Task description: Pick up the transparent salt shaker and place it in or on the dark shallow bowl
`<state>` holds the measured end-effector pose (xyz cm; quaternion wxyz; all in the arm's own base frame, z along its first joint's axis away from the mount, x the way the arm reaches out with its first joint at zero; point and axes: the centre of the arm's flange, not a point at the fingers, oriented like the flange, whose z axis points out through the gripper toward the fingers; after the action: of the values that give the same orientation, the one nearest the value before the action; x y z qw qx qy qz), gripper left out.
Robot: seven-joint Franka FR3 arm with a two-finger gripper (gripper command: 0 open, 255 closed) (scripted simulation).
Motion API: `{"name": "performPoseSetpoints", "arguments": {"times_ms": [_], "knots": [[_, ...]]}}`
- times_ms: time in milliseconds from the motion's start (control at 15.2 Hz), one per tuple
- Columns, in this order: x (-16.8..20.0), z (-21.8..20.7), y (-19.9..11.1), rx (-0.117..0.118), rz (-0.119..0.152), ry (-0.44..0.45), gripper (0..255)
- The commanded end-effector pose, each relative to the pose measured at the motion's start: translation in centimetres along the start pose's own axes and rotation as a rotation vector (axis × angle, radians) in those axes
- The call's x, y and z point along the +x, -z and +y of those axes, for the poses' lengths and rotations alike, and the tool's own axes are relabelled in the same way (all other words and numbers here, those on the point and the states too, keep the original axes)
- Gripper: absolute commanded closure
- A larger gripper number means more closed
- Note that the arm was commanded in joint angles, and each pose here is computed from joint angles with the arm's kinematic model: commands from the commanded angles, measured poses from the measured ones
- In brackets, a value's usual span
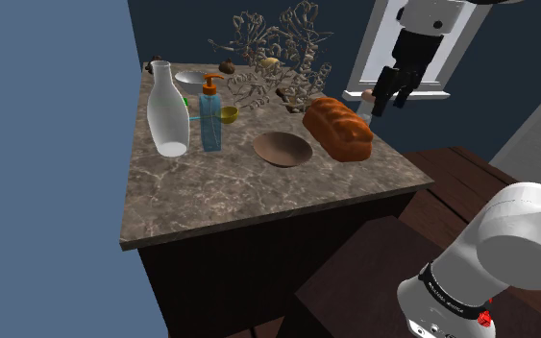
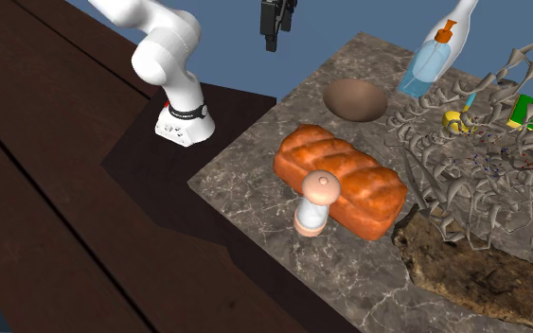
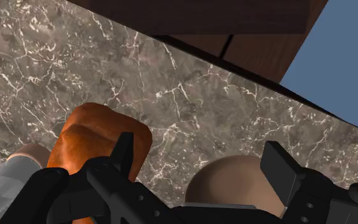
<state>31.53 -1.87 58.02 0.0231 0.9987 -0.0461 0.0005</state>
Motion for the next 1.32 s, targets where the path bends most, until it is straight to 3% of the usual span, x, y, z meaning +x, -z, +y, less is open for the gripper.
{"name": "performPoseSetpoints", "arguments": {"times_ms": [0,1254], "knots": [[0.0,0.0,0.0,0.0,0.0,0.0,0],[15.1,19.6,-4.1,-0.063,-0.078,-0.089,0]]}}
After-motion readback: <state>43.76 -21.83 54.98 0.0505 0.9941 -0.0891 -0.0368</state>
